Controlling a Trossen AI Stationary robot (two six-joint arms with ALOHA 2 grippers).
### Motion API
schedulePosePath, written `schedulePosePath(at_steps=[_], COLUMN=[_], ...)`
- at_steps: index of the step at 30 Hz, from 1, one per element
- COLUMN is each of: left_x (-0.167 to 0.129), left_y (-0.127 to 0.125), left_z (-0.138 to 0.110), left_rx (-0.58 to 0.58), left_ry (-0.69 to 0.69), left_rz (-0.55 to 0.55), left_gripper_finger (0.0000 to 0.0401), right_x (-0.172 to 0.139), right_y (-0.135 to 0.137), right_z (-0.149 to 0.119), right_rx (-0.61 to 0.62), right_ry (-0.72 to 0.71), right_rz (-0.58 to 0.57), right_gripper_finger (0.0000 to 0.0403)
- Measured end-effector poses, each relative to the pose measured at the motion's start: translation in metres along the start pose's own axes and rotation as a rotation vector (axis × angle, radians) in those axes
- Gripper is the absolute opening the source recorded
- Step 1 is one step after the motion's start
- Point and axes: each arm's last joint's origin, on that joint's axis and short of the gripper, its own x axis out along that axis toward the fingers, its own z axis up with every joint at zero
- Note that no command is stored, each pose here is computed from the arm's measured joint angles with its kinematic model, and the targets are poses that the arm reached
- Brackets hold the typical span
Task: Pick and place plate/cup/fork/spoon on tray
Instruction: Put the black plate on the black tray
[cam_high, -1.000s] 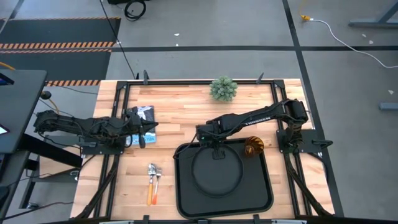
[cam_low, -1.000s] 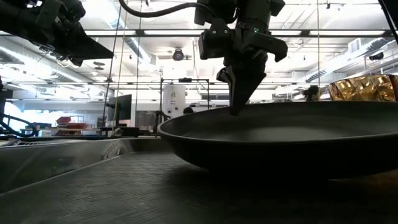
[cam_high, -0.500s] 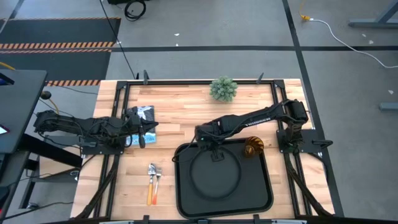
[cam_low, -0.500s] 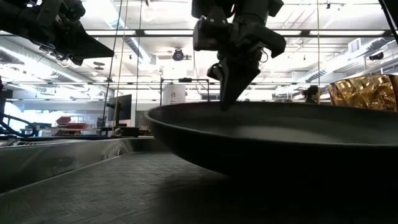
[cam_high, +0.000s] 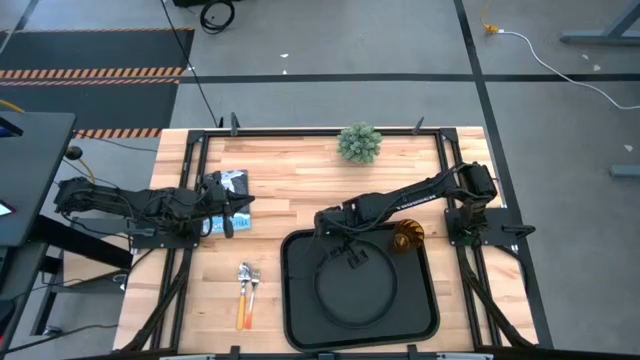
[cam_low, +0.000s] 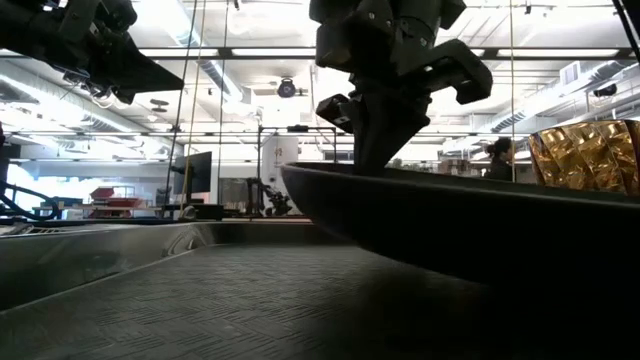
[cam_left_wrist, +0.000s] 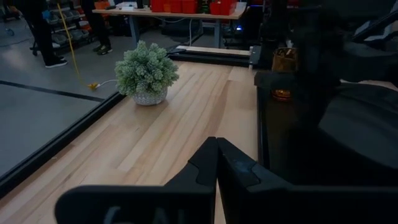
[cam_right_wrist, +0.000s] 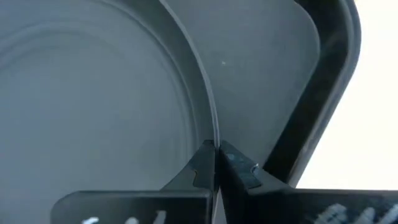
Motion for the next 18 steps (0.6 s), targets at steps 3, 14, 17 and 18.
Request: schedulePosePath(at_steps=[3, 14, 17, 18], left_x=[0.0, 0.0, 0.0, 0.0], left_y=[0.0, 0.0, 0.0, 0.0], left_z=[0.0001, 0.0002, 0.0002, 0.0002], left_rx=[0.008, 0.007, 0.008, 0.007], left_ry=[-0.001, -0.002, -0.002, -0.002], left_rz=[0.0, 0.0, 0.0, 0.0], left_gripper_finger=[0.0009, 0.0009, 0.0009, 0.0009], right_x=[0.0003, 0.0005, 0.0005, 0.0005], right_y=[0.0027, 0.0037, 0.0043, 0.0045], right_z=[0.0022, 0.003, 0.003, 0.0031], right_rx=[-0.019, -0.009, -0.008, -0.008], right_ry=[-0.012, -0.016, -0.014, -0.014], right_rz=[0.004, 0.007, 0.009, 0.009], right_gripper_finger=[0.0013, 0.0028, 0.0045, 0.0052])
